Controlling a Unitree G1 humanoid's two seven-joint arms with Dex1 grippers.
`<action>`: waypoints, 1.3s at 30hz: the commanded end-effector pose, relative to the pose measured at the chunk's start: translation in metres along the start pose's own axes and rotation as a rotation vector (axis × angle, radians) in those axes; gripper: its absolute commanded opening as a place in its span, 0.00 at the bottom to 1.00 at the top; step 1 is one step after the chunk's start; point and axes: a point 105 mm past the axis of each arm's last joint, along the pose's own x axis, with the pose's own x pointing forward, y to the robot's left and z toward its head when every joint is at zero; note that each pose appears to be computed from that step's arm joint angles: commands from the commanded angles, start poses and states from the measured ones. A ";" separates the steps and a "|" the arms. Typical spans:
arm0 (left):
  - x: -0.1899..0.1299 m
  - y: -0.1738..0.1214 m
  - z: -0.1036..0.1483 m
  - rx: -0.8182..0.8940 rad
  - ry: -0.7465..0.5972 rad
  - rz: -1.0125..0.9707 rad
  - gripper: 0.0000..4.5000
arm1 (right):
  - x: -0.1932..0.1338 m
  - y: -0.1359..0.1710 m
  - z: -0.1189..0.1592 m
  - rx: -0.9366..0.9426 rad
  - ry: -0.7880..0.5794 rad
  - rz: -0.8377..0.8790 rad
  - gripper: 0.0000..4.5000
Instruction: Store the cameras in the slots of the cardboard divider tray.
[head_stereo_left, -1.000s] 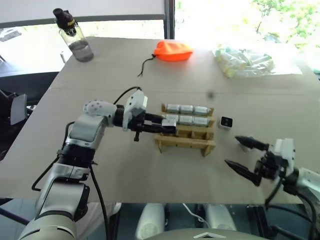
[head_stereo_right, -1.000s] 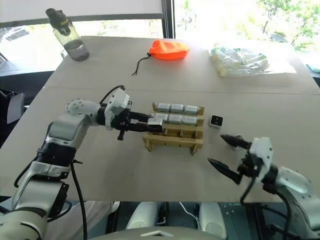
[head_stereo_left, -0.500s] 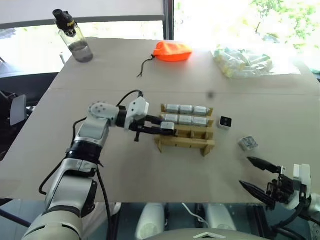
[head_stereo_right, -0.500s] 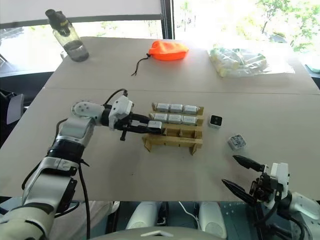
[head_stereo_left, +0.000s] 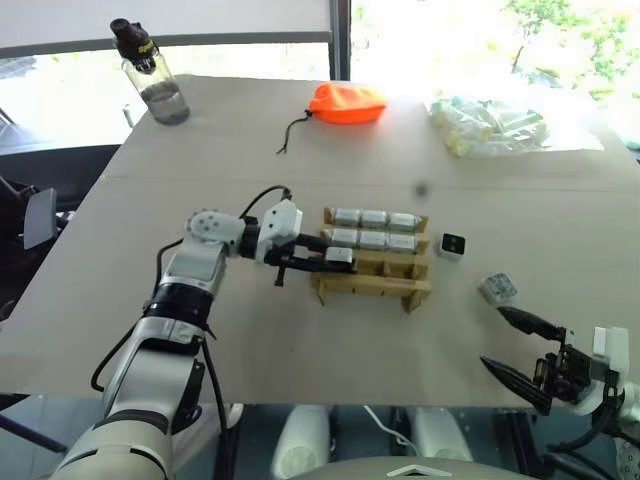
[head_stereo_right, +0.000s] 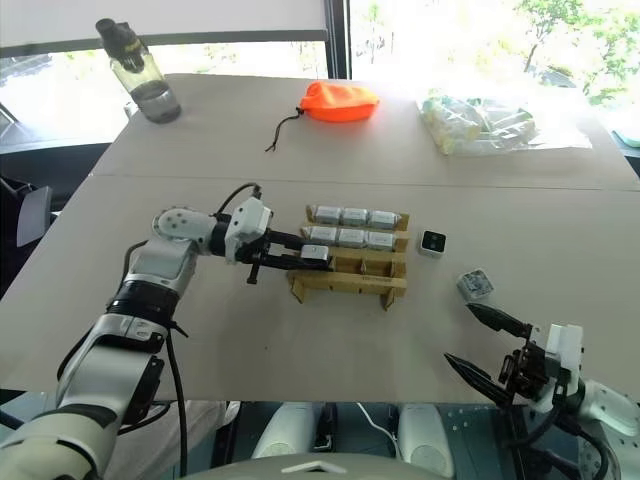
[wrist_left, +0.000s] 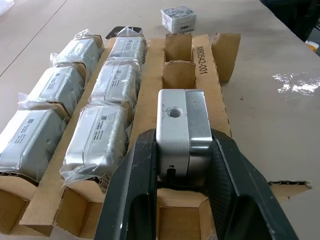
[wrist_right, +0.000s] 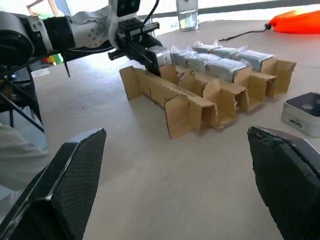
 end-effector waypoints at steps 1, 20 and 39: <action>-0.001 0.003 0.002 0.023 0.007 0.013 0.17 | -0.004 -0.003 0.007 -0.067 -0.017 -0.015 1.00; -0.001 0.001 0.002 -0.059 0.026 -0.054 0.64 | -0.007 0.006 -0.002 -0.039 -0.029 -0.022 1.00; -0.036 -0.048 0.088 -0.032 -0.126 -0.022 0.82 | 0.001 -0.066 -0.021 -0.038 0.164 -0.525 1.00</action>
